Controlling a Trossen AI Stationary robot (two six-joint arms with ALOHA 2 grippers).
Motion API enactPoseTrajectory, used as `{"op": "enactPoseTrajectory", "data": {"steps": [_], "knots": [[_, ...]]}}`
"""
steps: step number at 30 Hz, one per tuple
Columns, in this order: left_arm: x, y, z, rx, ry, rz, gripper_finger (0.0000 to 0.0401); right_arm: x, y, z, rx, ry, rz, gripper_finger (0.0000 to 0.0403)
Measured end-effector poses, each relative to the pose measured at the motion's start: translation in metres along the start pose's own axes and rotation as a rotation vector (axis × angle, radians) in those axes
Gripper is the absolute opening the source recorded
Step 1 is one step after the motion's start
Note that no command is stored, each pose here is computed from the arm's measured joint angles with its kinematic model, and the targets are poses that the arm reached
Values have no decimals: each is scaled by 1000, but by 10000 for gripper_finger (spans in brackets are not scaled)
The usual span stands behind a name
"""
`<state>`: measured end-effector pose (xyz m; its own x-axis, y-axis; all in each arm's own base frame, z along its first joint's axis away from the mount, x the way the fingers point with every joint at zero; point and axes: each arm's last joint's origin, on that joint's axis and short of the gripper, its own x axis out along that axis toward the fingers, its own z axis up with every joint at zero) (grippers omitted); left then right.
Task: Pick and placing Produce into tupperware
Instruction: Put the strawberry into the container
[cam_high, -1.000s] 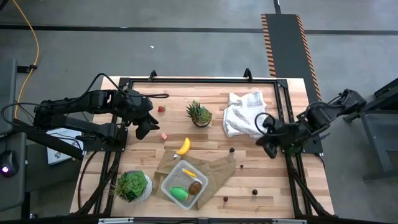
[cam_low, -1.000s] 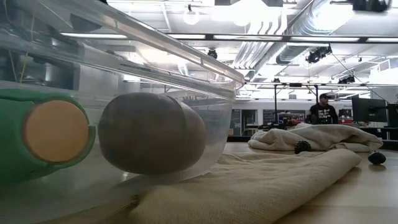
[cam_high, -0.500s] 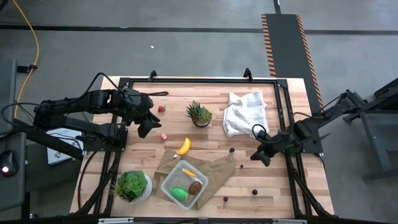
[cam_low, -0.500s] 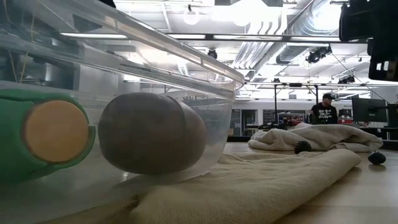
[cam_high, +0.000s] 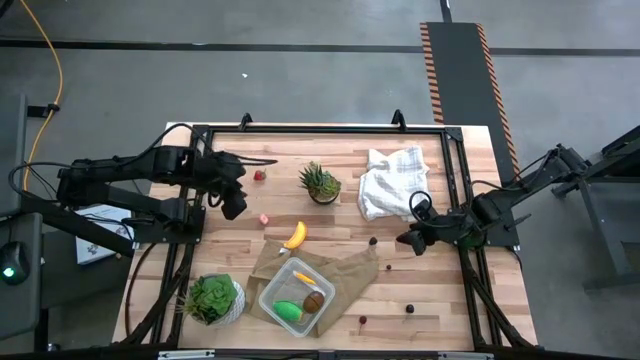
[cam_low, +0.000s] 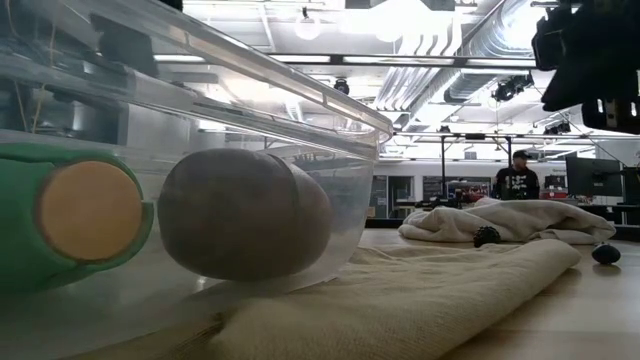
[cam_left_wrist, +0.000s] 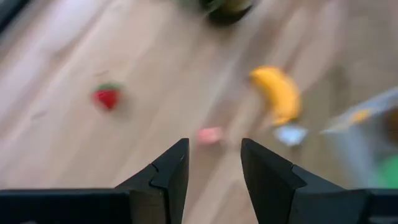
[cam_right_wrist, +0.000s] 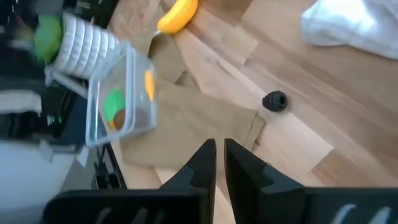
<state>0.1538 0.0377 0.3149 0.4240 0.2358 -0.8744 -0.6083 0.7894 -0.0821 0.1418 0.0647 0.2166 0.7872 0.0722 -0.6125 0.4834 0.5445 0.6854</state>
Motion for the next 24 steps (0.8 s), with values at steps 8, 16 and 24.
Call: {"op": "enactPoseTrajectory", "data": {"steps": [8, 16, 24], "knots": [[5, 7, 8, 102, -42, 97, 133, 0, 0, 0, 85, -9, -3, 21], [57, 36, -5, 0, 10, -1, 133, 0, -1, 3, 119, -107, -24, 21], [79, 61, -5, -76, -47, -15, 134, 0, -1, 4, 139, -153, -29, 21]]}}
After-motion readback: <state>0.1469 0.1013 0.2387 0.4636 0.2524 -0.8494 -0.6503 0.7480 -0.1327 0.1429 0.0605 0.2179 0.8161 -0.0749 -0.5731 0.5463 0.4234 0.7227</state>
